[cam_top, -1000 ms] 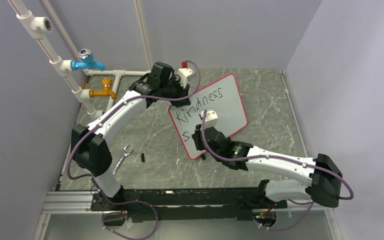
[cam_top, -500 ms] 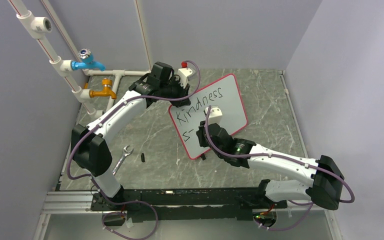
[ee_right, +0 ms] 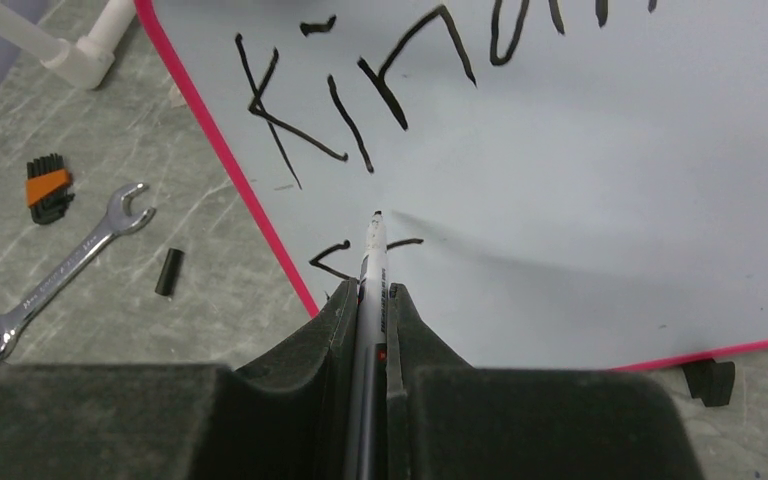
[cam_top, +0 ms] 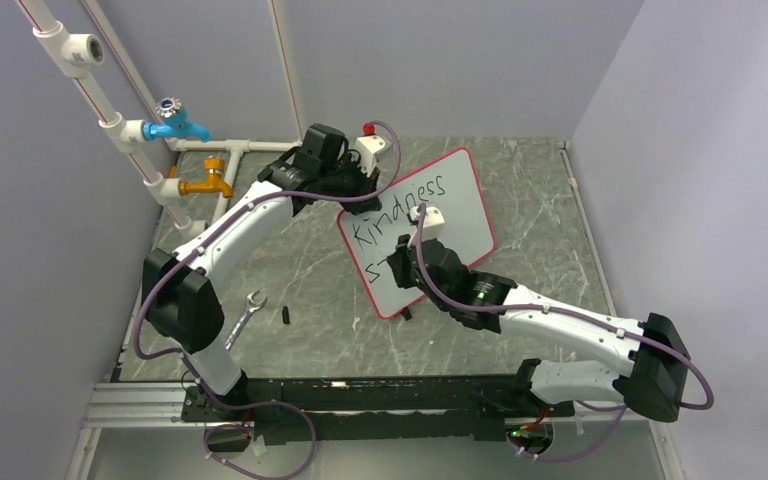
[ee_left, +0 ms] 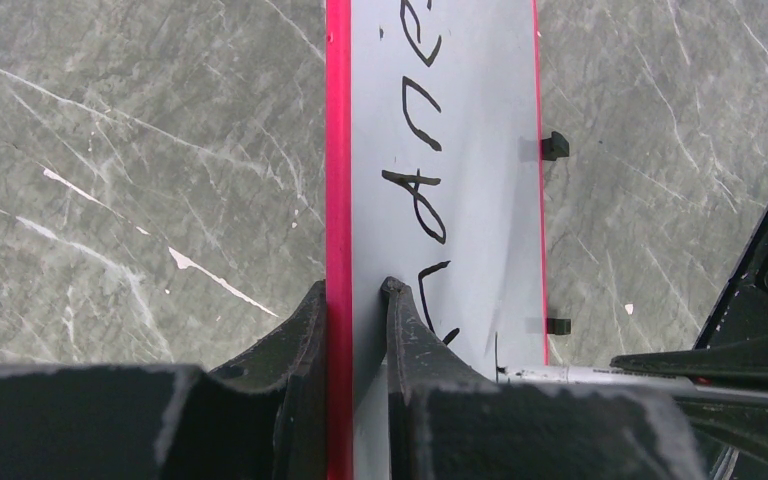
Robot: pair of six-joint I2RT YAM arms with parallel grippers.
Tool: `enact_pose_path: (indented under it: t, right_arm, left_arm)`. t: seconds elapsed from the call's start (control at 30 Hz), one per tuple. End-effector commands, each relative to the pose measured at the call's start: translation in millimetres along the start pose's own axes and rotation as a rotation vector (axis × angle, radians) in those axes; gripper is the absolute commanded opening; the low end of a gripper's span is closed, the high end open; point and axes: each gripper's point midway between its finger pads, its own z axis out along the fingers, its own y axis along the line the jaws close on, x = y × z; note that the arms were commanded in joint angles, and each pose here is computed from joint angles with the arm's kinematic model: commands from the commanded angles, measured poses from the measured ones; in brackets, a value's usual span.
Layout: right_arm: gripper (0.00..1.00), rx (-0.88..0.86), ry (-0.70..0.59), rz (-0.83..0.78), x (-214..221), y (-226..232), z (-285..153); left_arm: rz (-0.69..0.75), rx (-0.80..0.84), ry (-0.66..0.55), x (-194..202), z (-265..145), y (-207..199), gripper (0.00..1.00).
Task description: Write a sentence on the whiteboard
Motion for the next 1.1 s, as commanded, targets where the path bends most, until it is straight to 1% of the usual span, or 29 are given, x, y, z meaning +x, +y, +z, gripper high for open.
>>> enact_pose_path:
  t: [0.0,0.23,1.07]
  right_arm:
    - [0.00,-0.020,-0.069,0.023,-32,16,6]
    - [0.00,0.015,-0.060,0.010,-35,15,14]
    - [0.00,0.063,0.064,0.052,27,-15,4]
  left_arm:
    - [0.064,-0.124,0.309,84,1,23,0.00]
    - [0.064,-0.122,0.307,83,0,22,0.00]
    - [0.065,-0.116,0.304,82,0,21,0.00]
